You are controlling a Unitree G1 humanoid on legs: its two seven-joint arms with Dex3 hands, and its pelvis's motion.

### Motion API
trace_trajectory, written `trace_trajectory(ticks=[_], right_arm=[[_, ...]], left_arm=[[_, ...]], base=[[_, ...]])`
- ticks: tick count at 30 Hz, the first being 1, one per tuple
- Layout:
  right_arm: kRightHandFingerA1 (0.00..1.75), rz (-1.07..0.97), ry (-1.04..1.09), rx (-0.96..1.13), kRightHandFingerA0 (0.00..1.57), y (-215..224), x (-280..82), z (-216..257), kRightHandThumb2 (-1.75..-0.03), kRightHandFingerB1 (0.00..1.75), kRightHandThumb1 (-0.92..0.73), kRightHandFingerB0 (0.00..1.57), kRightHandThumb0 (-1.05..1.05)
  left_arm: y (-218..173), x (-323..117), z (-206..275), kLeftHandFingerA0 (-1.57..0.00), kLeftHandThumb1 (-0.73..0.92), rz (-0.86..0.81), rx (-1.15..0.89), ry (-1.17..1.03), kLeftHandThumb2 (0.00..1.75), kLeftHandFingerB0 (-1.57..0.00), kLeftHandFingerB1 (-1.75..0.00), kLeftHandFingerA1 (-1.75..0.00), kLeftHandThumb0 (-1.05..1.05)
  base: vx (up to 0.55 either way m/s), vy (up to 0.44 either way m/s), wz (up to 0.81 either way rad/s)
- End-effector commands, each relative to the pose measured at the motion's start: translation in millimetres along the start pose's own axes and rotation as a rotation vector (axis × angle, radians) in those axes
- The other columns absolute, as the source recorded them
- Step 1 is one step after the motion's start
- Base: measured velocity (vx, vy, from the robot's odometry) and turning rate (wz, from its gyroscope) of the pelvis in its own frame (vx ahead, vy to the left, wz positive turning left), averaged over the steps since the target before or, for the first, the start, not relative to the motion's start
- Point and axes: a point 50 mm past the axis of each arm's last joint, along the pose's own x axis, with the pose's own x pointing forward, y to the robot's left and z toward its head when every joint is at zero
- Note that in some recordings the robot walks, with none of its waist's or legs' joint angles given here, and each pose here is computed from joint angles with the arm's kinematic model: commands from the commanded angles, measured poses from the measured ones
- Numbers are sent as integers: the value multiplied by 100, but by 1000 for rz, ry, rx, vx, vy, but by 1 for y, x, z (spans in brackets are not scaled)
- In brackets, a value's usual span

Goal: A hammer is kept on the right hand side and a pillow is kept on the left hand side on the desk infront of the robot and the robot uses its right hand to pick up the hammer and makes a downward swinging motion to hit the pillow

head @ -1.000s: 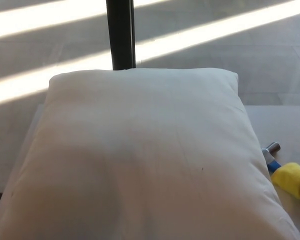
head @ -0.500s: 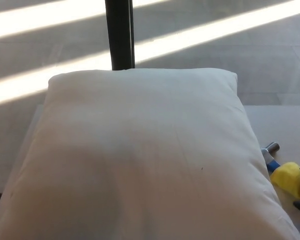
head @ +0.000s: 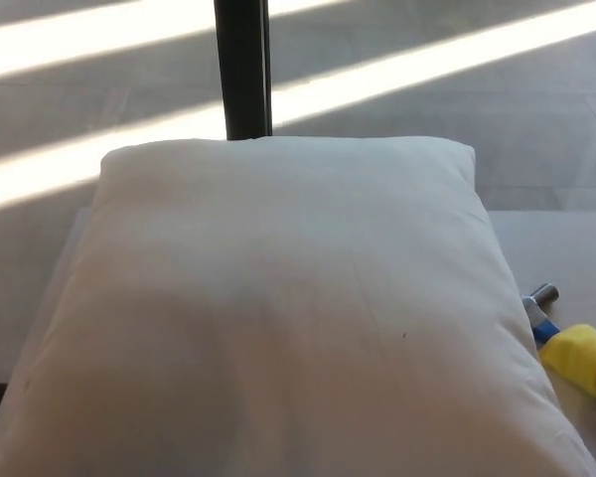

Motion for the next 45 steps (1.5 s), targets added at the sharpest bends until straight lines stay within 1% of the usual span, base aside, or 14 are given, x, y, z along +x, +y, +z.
trace_trajectory(ticks=[1,9,11,14,16,20,21,25,32,34,39,41,42,45], right_arm=[[58,28,68,-29,11,19,0,-6,-77,41,-51,21,-54],[54,43,1,-77,49,38,2,14,-58,32,-62,32,-44],[90,66,-22,-81,77,45,3,20,-58,31,-59,30,-42],[96,79,-24,-126,75,47,5,24,-58,31,-59,28,-43],[62,115,-36,-157,28,52,5,25,-58,32,-58,26,-35],[84,163,-11,-157,43,56,9,20,-58,31,-61,27,-24],[135,205,-1,-304,60,56,10,16,-61,31,-65,26,-22],[94,338,53,-493,66,47,13,9,-61,38,-73,45,-28],[100,378,116,-664,77,41,18,-7,-88,61,-49,57,-35],[85,265,74,-667,67,42,14,-11,-66,41,-86,49,-38],[155,111,-5,-595,71,45,14,-10,-67,67,-79,63,-36],[159,67,-30,-595,72,46,14,-8,-66,67,-80,66,-33],[163,41,-55,-574,80,45,14,-6,-66,99,-82,71,-32],[165,9,-105,-506,80,44,13,-5,-67,85,-81,68,-31]], left_arm=[[2,0,8,-51,77,-2,-21,-39,63,-50,-45,-56,-66],[-2,1,9,-49,78,-25,-20,-49,63,-49,-44,-53,-66],[-1,0,9,-49,77,-26,-17,-52,63,-47,-41,-51,-68],[-2,1,10,-48,76,-35,-29,-58,63,-46,-42,-52,-69],[-4,1,11,-49,78,-39,-24,-61,63,-48,-42,-53,-68],[-7,2,12,-48,79,-49,-16,-64,64,-47,-41,-52,-68],[-8,2,12,-48,80,-61,-14,-70,64,-45,-41,-54,-68],[-9,3,15,-50,78,-62,-6,-74,64,-52,-42,-55,-69],[-15,5,19,-51,80,-72,1,-87,64,-51,-41,-55,-66],[-17,6,19,-50,79,-67,3,-87,65,-56,-41,-54,-66],[-19,6,19,-50,75,-78,0,-92,64,-54,-41,-53,-65],[-19,6,19,-51,74,-76,13,-94,63,-54,-41,-53,-66],[-19,6,19,-49,75,-75,8,-93,63,-54,-41,-53,-64],[-18,6,18,-50,75,-69,-1,-89,64,-57,-41,-52,-63]], base=[[0,0,0],[0,0,0],[0,0,0],[0,0,0],[0,0,0],[0,0,0],[0,0,0],[0,0,0],[0,0,0],[0,0,0],[0,0,3],[0,0,0],[0,0,0],[0,0,0]])
